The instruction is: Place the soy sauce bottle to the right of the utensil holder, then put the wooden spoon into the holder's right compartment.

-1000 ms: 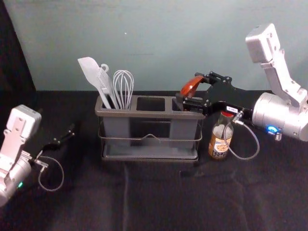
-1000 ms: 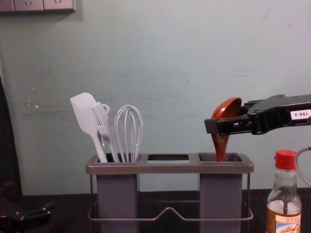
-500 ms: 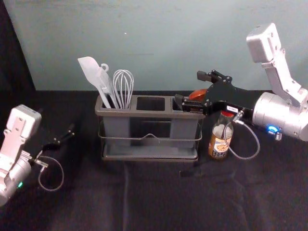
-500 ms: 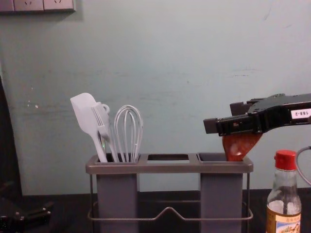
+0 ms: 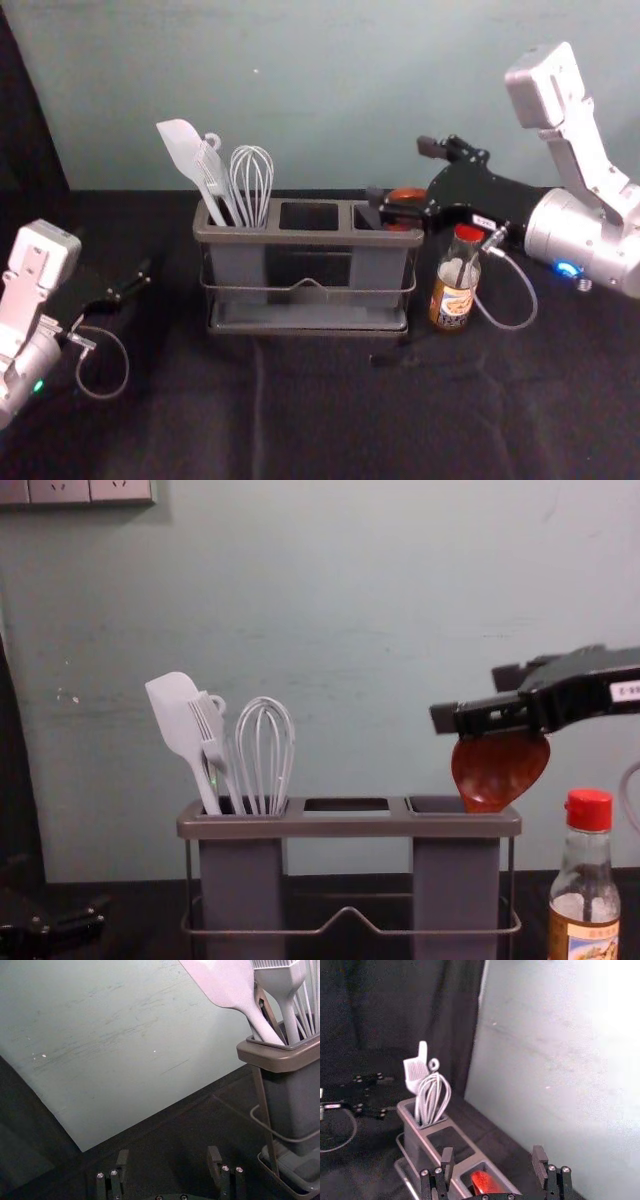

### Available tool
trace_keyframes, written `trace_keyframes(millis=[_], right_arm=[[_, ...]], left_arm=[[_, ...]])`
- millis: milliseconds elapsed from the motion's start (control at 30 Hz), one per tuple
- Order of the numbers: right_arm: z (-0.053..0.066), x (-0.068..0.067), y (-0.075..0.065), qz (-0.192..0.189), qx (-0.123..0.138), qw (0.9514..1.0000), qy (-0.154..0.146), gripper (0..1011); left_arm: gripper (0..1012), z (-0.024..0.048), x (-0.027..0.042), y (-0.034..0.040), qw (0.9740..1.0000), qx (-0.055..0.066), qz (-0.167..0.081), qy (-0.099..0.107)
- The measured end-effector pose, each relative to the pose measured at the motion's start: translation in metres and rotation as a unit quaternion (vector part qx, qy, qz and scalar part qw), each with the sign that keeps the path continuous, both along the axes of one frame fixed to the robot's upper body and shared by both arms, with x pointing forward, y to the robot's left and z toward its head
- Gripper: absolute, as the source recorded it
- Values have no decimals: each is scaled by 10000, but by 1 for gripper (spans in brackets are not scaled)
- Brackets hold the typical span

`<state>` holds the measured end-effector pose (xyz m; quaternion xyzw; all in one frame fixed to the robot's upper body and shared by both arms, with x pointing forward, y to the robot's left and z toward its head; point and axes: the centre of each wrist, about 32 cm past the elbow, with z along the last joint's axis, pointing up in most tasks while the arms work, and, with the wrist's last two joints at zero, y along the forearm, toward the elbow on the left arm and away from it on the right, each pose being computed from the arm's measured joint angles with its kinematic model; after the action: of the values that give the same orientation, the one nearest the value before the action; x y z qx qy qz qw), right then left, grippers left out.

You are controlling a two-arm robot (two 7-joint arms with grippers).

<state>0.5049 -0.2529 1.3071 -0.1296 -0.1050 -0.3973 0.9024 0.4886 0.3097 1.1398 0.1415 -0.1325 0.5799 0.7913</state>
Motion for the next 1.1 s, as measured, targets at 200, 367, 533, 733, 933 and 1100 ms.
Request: trace_keyframes(millis=[200, 367, 533, 733, 933, 1100], right_arm=[[30, -240, 59, -385, -34, 9985, -383, 1002], [-20, -431, 91, -612, 40, 9958, -677, 1003], [-206, -702, 113, -858, 189, 9892, -1177, 1003], [-475, -959, 110, -1086, 501, 9827, -1412, 1002], [-811, -1210, 190, -1439, 978, 9745, -1420, 1002], [-1076, -1364, 286, -1751, 1268, 9694, -1161, 1003]], left_arm=[[1011, 0, 0, 0, 10000, 0, 0, 0], [1011, 0, 0, 0, 10000, 0, 0, 0], [1012, 0, 0, 0, 10000, 0, 0, 0], [1011, 0, 0, 0, 10000, 0, 0, 0], [1012, 0, 0, 0, 10000, 0, 0, 0], [1011, 0, 0, 0, 10000, 0, 0, -1]])
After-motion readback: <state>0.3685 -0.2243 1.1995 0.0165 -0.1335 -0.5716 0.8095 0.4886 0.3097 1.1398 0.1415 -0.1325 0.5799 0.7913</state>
